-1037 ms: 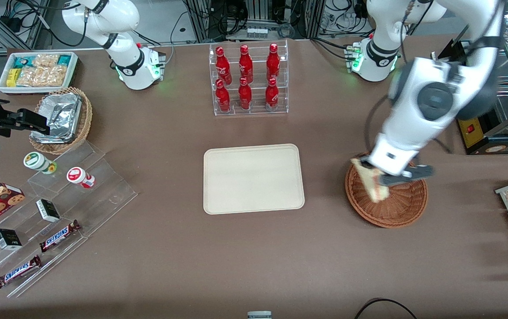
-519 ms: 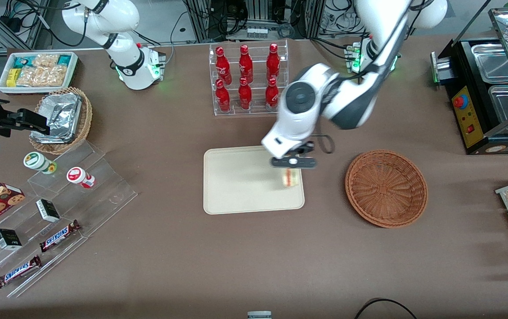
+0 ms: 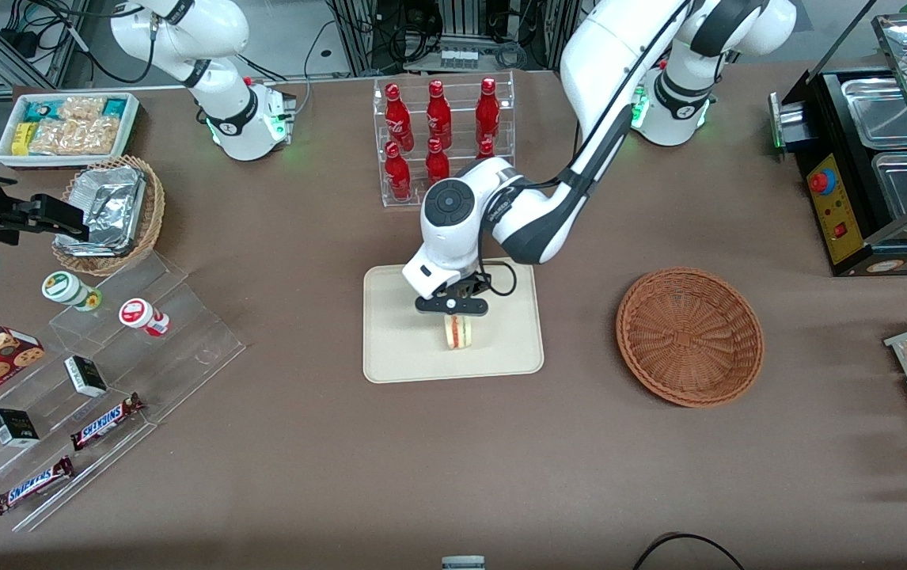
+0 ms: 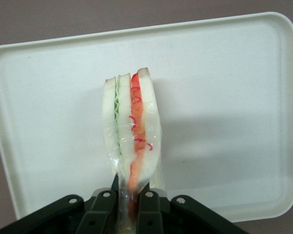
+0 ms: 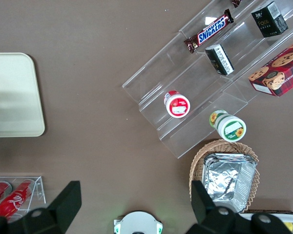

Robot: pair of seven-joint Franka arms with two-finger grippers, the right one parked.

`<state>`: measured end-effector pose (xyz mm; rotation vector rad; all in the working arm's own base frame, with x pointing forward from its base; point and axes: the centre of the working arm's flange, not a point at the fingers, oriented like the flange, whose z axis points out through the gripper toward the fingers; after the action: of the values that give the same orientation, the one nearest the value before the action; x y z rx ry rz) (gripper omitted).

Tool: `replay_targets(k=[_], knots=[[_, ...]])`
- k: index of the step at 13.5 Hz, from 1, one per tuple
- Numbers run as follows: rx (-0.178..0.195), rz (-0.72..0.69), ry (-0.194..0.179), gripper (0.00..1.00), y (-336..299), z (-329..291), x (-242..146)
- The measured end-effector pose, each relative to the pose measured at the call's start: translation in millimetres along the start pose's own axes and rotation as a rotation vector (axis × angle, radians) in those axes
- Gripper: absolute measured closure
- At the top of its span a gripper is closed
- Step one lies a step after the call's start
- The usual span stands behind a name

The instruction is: Place sandwich from basket to tray

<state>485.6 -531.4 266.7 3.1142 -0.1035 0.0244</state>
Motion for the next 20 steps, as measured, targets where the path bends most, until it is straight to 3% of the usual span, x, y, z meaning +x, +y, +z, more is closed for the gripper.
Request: replay_targets(k=[5,9,11,13,17,20], knots=[[0.008,0.016,-0.012,0.81,10,26,-11],[-0.009,0.008,0.015,0.43,11,12,-1],[-0.026,-0.014,0.054,0.22,7,-23,12],[-0.013,-0.060,0.074,0.02,-17,-83,28],[0.056,-0.181,0.049,0.00,-108,-215,45],[0.086,-0.180,0.035,0.00,-188,-286,44]])
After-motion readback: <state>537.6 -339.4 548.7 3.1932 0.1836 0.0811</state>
